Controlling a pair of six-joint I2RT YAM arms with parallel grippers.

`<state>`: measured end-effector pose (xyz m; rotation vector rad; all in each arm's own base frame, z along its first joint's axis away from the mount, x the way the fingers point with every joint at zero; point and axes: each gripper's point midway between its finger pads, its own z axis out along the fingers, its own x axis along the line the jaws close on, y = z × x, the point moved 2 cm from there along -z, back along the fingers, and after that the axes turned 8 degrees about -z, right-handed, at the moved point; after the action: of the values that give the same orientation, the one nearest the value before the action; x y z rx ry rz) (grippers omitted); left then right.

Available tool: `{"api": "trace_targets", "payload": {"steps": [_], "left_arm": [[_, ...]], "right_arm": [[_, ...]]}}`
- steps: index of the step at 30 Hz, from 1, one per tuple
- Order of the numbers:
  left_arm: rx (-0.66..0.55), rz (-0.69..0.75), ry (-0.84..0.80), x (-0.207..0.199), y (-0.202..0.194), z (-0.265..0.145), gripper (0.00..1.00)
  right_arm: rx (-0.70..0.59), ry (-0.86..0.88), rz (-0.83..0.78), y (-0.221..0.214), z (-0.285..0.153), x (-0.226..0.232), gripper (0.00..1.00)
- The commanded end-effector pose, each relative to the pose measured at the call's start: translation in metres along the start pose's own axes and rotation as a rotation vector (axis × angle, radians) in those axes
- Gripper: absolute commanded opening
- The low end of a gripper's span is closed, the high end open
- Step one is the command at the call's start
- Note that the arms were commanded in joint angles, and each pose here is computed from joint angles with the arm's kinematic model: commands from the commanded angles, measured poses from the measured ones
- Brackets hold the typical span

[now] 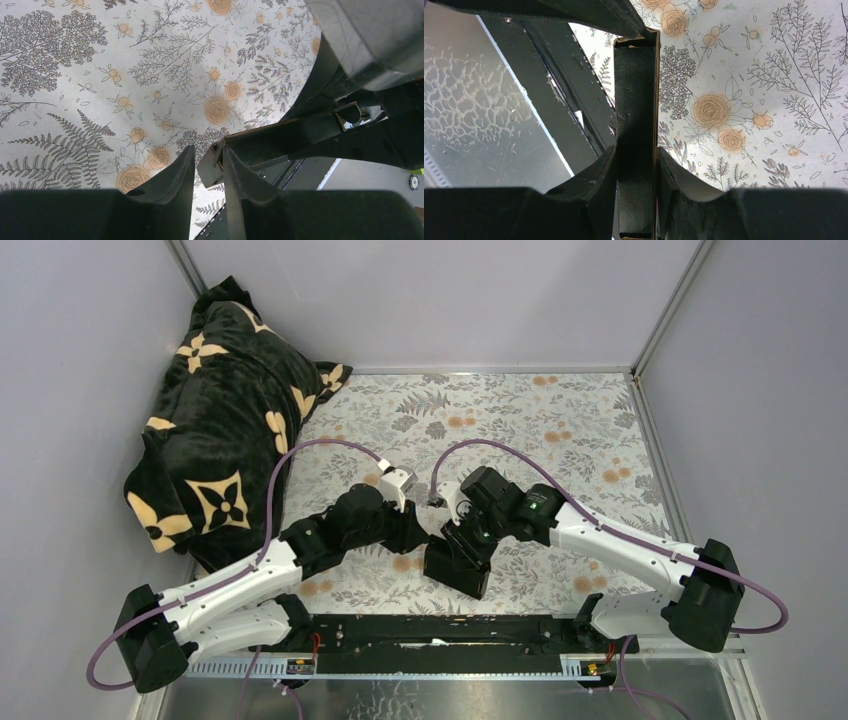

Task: Fold the paper box
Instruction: Close the paper box at the center of the board.

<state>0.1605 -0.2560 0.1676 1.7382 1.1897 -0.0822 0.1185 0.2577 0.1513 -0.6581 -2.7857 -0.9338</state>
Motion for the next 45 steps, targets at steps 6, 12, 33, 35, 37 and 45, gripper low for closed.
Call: {"api": "trace_targets", "payload": {"steps": [6,12,33,35,37,45], "left_arm": [[-0.062,0.033,-0.061,-0.014,0.018,0.0,0.31],[-0.059,0.034,-0.062,-0.015,0.019,0.002,0.28],[-0.048,0.025,-0.056,-0.014,0.017,0.007,0.19],[-0.047,0.023,-0.055,-0.013,0.017,0.008,0.19],[-0.047,0.022,-0.054,-0.013,0.017,0.009,0.19],[-0.06,0.014,-0.048,-0.013,0.019,0.008,0.14]], "right_arm": [[-0.047,-0.002,-0.027,0.014,-0.006,0.004,0.22],[-0.041,-0.003,-0.025,0.013,-0.004,0.003,0.22],[-0.045,-0.005,-0.023,0.013,-0.004,0.004,0.22],[-0.046,-0.004,-0.025,0.013,-0.004,0.004,0.22],[-0.045,-0.004,-0.024,0.013,-0.003,0.004,0.22],[-0.047,-0.033,-0.019,0.013,-0.003,0.0,0.2]]}}
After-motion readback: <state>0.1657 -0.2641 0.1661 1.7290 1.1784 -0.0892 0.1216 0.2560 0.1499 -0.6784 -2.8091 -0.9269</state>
